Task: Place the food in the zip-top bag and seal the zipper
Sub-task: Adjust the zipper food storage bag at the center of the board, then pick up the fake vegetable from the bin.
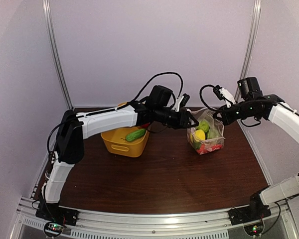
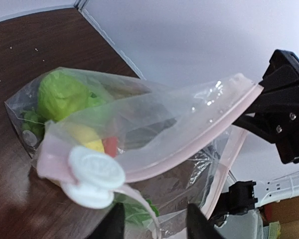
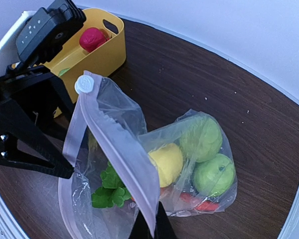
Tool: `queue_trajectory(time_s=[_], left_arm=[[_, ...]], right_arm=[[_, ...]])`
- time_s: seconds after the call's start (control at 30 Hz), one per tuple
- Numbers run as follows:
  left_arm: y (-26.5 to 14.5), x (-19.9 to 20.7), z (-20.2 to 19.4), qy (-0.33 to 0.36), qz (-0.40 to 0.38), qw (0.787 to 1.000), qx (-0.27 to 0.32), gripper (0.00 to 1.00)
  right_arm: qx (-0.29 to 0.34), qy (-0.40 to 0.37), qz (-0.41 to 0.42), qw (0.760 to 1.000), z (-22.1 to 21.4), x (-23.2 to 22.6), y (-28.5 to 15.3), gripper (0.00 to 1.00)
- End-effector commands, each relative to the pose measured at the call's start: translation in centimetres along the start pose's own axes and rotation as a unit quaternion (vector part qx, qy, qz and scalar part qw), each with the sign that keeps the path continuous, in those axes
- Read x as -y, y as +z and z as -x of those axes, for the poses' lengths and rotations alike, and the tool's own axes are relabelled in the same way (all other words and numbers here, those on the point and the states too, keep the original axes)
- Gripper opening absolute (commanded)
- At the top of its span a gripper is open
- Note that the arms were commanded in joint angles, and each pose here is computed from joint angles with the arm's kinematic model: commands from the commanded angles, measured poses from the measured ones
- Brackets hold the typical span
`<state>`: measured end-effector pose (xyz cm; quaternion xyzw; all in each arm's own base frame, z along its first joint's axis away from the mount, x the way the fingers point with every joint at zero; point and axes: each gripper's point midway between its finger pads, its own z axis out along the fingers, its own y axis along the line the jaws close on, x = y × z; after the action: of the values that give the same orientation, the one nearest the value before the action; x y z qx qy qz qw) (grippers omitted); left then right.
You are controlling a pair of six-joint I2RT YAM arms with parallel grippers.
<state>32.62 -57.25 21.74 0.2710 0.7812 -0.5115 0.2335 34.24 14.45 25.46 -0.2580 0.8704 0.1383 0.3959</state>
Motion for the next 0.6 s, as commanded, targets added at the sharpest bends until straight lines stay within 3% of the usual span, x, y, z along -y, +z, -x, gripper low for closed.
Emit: queue_trajectory(time_s=[0.0, 0.2, 0.3, 0.43, 0.57], left_arm=[[-6.2, 5.7, 5.1, 0.085, 0.000, 0.995, 0.058, 0.62], [-12.0, -0.1, 5.4, 0.093, 0.136, 0.984, 0.069, 0.85], [-15.5, -5.9, 5.0, 0.073, 0.230, 0.969, 0.056, 0.87], [-20.3, -14.0, 4.3, 0.060, 0.374, 0.925, 0.039, 0.87], [-22.4, -17.8, 3.9, 0.076, 0.452, 0.888, 0.027, 0.87]], right_arm=[[0.050, -0.004, 0.036, 0.998, 2.4, -1.8, -2.1, 0.00], [0.055, -0.002, 0.045, 0.997, 3.0, -2.0, -2.1, 0.00], [0.061, -0.005, 0.050, 0.997, 3.4, -2.1, -2.1, 0.00], [0.070, -0.005, 0.049, 0.996, 3.3, -2.1, -1.7, 0.00], [0.065, 0.003, 0.044, 0.997, 1.7, -1.8, -1.4, 0.00]])
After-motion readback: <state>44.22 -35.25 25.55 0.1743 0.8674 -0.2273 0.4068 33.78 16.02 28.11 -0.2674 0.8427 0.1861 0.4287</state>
